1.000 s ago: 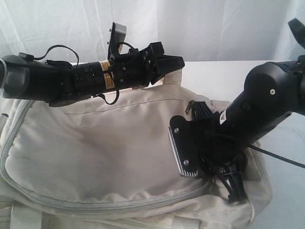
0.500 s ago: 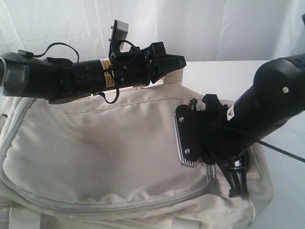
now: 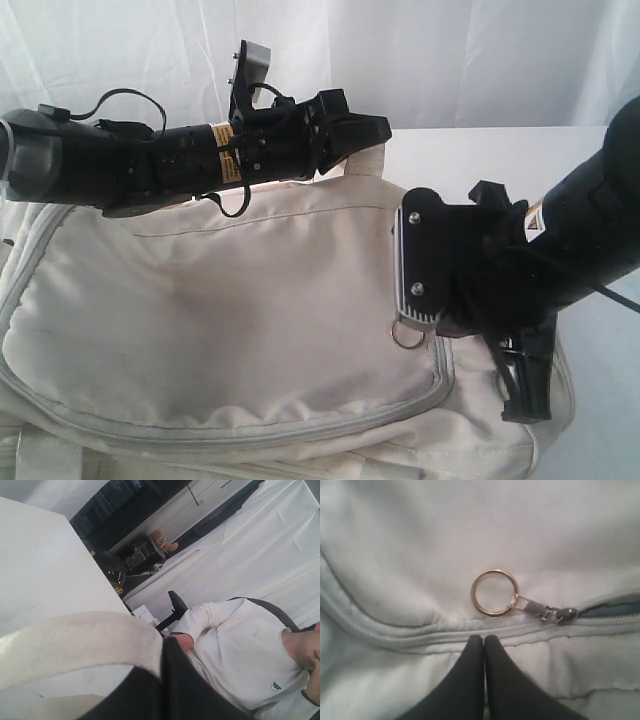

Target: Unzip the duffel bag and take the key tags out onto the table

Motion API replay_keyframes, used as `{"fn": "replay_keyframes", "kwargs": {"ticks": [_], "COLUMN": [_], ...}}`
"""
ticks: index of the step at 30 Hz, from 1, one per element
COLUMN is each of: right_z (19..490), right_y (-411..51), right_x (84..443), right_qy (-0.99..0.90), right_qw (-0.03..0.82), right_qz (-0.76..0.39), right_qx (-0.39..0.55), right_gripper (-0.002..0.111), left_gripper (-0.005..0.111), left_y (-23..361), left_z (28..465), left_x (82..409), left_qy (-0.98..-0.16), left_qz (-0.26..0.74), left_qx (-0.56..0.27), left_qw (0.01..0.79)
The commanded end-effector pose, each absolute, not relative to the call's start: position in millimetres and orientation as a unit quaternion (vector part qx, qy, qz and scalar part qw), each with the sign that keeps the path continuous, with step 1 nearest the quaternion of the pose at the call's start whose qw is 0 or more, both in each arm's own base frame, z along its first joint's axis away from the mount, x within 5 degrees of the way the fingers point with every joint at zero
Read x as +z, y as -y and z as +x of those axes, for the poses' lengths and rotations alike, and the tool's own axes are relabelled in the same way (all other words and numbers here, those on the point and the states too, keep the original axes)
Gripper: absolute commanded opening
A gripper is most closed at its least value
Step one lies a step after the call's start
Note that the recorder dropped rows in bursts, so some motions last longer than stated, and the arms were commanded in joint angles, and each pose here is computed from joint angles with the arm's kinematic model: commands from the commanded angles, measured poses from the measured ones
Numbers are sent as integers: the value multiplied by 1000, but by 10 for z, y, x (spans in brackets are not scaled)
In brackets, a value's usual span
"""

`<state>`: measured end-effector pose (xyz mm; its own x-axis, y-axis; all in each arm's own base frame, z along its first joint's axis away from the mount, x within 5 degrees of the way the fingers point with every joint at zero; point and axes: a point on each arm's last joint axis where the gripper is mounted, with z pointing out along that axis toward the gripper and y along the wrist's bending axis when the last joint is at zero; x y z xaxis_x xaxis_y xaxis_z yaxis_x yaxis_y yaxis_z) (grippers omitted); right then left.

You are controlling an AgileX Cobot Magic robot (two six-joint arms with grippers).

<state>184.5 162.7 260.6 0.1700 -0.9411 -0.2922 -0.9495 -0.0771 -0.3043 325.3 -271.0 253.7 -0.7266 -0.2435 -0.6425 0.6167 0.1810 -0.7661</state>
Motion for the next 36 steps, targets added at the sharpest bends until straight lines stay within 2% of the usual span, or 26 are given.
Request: {"fn": "replay_keyframes", "kwargs": {"ticks": [1,8,10,15,28,36], "right_z": [1851,1820,1850,1959,2068,2075], "right_y": [-1633,-1691,-1714,-1761,-1789,-1769], "right_x": [2636,2652,2642,2549,2183,2148], "right_qy": [-682,-602,-579,-564,-533,-525], "right_qw": [231,248,259,264,171,154], "right_qz": [-693,-759,-773,-782,-828,-836], "right_qx": [21,31,21,-5,-19,-27], "right_gripper": [13,58,62,62,62,39], "left_gripper": [0,0,0,0,0,0], "left_y": [2706,2706,2706,2706,2706,2706], "left_z": [3147,3147,3147,3147,3147,3147], "left_x": [2878,2878,2878,2878,2878,2878], "left_qy": [-623,-623,-623,-624,-624,-623], "left_qz": [156,156,156,155,155,156], "left_qx": [-679,-679,-679,-680,-680,-679], "left_qw": [354,354,354,354,354,354]}}
